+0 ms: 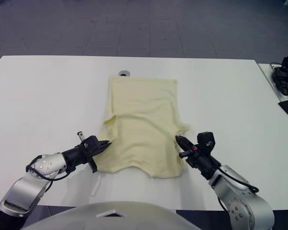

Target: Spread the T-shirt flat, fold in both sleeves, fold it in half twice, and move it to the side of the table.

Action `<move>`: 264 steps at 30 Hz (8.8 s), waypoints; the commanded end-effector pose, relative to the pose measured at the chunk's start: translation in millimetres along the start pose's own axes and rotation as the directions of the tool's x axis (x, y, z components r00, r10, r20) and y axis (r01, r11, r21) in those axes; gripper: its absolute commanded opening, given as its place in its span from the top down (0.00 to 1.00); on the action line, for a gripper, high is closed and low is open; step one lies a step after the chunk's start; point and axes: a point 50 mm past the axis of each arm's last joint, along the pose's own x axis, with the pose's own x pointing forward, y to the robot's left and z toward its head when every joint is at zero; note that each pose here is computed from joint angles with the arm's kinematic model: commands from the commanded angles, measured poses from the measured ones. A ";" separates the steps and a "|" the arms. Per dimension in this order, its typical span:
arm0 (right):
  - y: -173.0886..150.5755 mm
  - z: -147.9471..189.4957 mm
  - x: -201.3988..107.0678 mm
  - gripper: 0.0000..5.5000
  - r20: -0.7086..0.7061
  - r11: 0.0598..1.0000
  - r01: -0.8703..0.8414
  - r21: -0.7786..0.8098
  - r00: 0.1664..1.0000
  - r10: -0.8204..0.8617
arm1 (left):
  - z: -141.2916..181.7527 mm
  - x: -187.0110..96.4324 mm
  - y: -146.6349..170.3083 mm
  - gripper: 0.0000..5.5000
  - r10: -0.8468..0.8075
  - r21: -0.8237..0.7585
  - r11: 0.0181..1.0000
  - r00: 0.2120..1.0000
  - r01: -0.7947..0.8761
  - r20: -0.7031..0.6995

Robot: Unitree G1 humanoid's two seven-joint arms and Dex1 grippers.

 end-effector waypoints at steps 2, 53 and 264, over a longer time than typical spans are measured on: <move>10.1 3.7 20.2 1.00 -0.114 0.990 -0.094 -0.105 0.990 0.082 | 13.4 -1.9 11.5 0.76 0.022 -0.066 0.998 0.996 -0.016 0.090; -50.8 -13.0 36.4 0.02 -0.255 0.742 -0.063 -0.668 0.956 -0.148 | -59.0 -5.2 30.9 0.02 0.092 0.457 0.889 0.985 -0.015 -0.147; -22.9 1.2 -19.2 1.00 -0.450 0.873 -0.285 -0.395 0.889 0.086 | 12.6 -29.7 49.9 1.00 -0.350 0.377 0.874 0.935 0.307 0.051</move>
